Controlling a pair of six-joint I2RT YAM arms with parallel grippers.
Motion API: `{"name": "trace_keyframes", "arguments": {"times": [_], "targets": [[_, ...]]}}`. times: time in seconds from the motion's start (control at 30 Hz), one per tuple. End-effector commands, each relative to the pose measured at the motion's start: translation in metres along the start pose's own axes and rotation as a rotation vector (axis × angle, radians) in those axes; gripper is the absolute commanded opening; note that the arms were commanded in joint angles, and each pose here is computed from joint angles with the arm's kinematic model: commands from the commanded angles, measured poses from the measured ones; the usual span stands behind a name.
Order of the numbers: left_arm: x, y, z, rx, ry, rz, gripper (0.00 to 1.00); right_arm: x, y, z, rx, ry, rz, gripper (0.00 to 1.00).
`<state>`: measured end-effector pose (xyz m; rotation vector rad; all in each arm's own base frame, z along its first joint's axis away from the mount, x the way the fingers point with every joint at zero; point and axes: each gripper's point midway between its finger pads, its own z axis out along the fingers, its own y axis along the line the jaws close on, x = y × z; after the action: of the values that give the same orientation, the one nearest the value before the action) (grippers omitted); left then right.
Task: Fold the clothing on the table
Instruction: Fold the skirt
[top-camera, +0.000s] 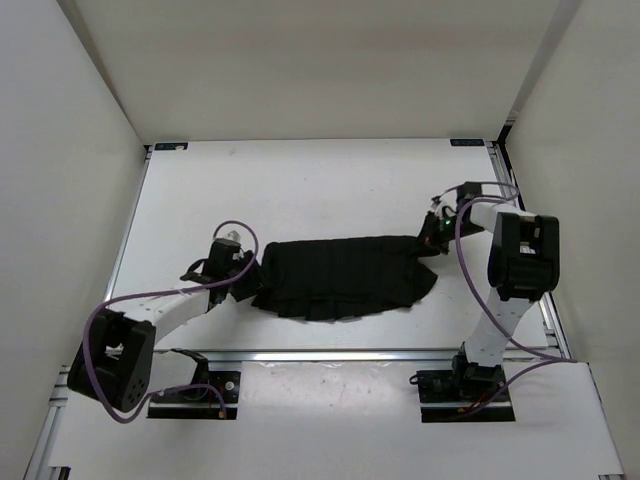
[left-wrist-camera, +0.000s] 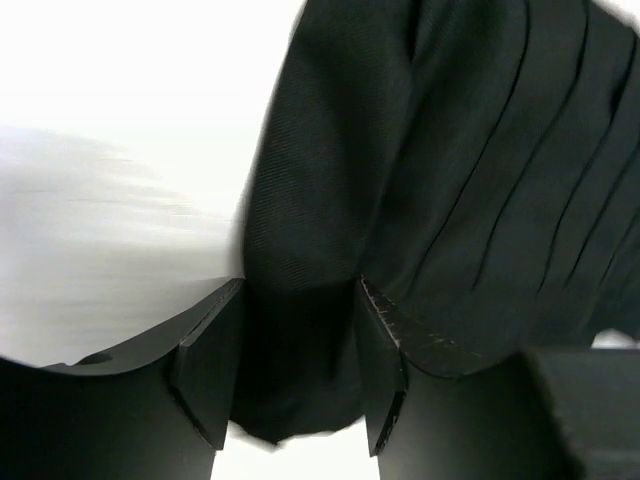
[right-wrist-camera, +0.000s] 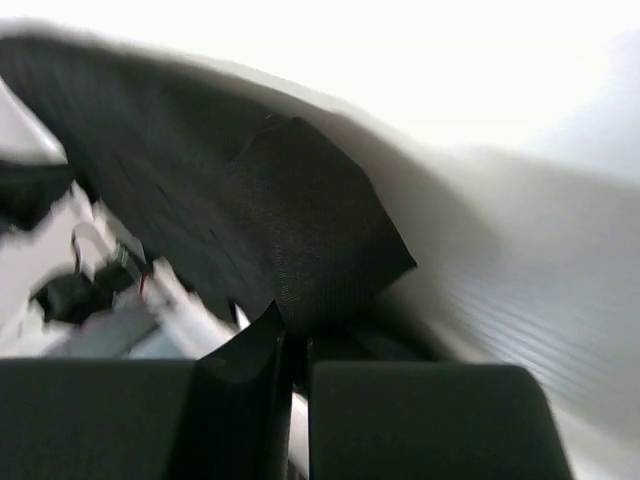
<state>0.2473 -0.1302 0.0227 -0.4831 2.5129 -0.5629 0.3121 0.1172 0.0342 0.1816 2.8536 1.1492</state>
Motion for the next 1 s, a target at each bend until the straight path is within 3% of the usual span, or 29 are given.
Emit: {"name": "trace_keyframes", "arguments": {"times": [0.0, 0.2, 0.3, 0.6, 0.77, 0.97], "targets": [[0.013, -0.034, 0.009, 0.090, 0.042, 0.033, 0.58, -0.041, -0.009, -0.049, 0.122, -0.142, -0.035, 0.00], [0.022, -0.069, 0.026, 0.142, 0.094, 0.090, 0.57, -0.050, 0.030, -0.059, 0.100, -0.143, -0.102, 0.00], [0.023, -0.081, 0.033, 0.162, 0.104, 0.103, 0.57, -0.042, 0.076, -0.054, 0.050, -0.128, -0.198, 0.00], [0.032, -0.099, 0.049, 0.190, 0.143, 0.125, 0.58, -0.015, 0.204, -0.011, -0.265, 0.026, -0.334, 0.00], [0.032, -0.095, 0.048, 0.194, 0.144, 0.115, 0.58, -0.010, 0.225, 0.041, -0.327, 0.142, -0.322, 0.00], [0.030, -0.079, 0.042, 0.176, 0.137, 0.093, 0.58, -0.007, 0.242, 0.068, -0.383, 0.212, -0.282, 0.00]]}}
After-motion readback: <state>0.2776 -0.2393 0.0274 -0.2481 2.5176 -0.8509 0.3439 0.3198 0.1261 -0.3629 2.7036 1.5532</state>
